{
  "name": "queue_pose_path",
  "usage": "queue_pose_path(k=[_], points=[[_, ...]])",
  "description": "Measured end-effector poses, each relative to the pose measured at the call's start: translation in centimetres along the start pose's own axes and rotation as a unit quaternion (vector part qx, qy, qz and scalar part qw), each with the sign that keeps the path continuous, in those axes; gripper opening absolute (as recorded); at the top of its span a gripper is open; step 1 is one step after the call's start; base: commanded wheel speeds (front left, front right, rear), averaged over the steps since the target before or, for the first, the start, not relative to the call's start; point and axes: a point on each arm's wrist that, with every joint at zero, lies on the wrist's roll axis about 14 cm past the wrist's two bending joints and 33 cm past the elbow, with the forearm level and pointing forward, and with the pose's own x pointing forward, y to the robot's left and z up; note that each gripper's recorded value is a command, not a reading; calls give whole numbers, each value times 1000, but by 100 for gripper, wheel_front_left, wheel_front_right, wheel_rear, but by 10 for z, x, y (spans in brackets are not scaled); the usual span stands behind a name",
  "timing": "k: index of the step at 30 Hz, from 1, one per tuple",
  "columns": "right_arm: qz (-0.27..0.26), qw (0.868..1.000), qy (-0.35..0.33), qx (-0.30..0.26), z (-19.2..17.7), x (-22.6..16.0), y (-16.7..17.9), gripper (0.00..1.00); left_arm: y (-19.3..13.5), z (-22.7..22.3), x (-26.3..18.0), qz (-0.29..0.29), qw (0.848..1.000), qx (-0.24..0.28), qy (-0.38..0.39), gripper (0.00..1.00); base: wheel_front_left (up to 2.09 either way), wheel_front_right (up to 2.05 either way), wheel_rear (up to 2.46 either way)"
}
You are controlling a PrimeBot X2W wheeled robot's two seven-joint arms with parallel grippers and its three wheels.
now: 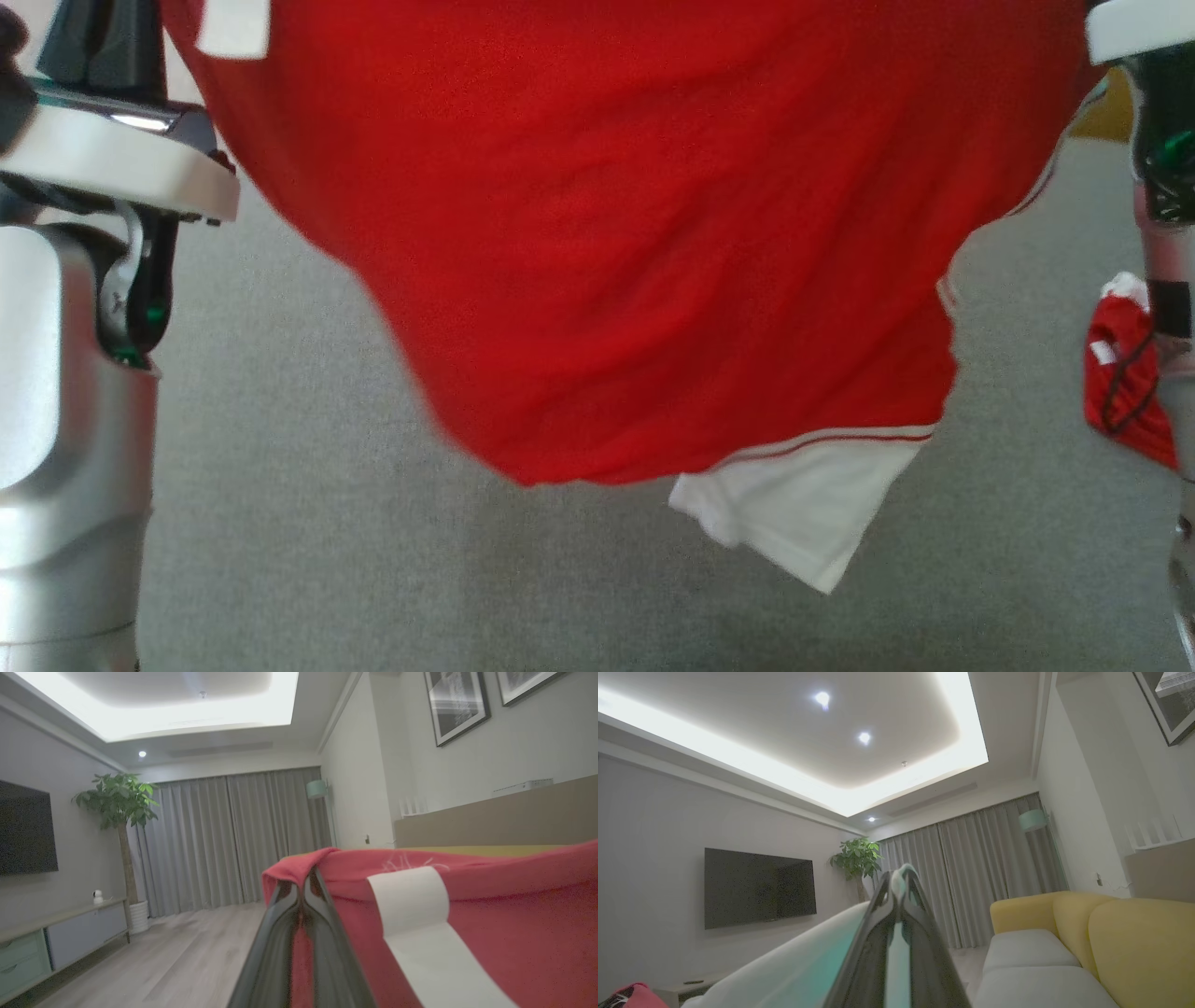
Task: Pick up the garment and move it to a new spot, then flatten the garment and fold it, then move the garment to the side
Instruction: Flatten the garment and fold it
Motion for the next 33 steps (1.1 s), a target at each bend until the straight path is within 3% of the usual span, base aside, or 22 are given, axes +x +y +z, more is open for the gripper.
queue_pose_path(k=[5,9,17,21,25,28,30,33], points=[[-29,997,65,-32,-52,11,-31,0,8,-62,11,24,997,-17,73,0,0,0,0],[-37,997,36,-62,-53,42,-51,0,15,-99,37,39,995,-13,92,0,0,0,0],[-58,988,-69,-124,-24,102,-94,0,25,-67,127,70,996,7,-57,0,0,0,0],[-86,989,-62,-106,-44,96,-118,0,17,-98,134,70,997,-6,-41,0,0,0,0],[-119,990,-4,-71,-96,58,-141,0,2,-178,99,68,996,-35,54,0,0,0,0],[-148,986,68,-21,-158,0,-147,0,-12,-245,48,78,984,-65,147,0,0,0,0],[-175,976,127,17,-201,-54,-146,0,-24,-287,6,81,971,-79,211,0,0,0,0],[-238,949,194,77,-244,-140,-142,0,-51,-335,-62,96,941,-125,299,0,0,0,0]])
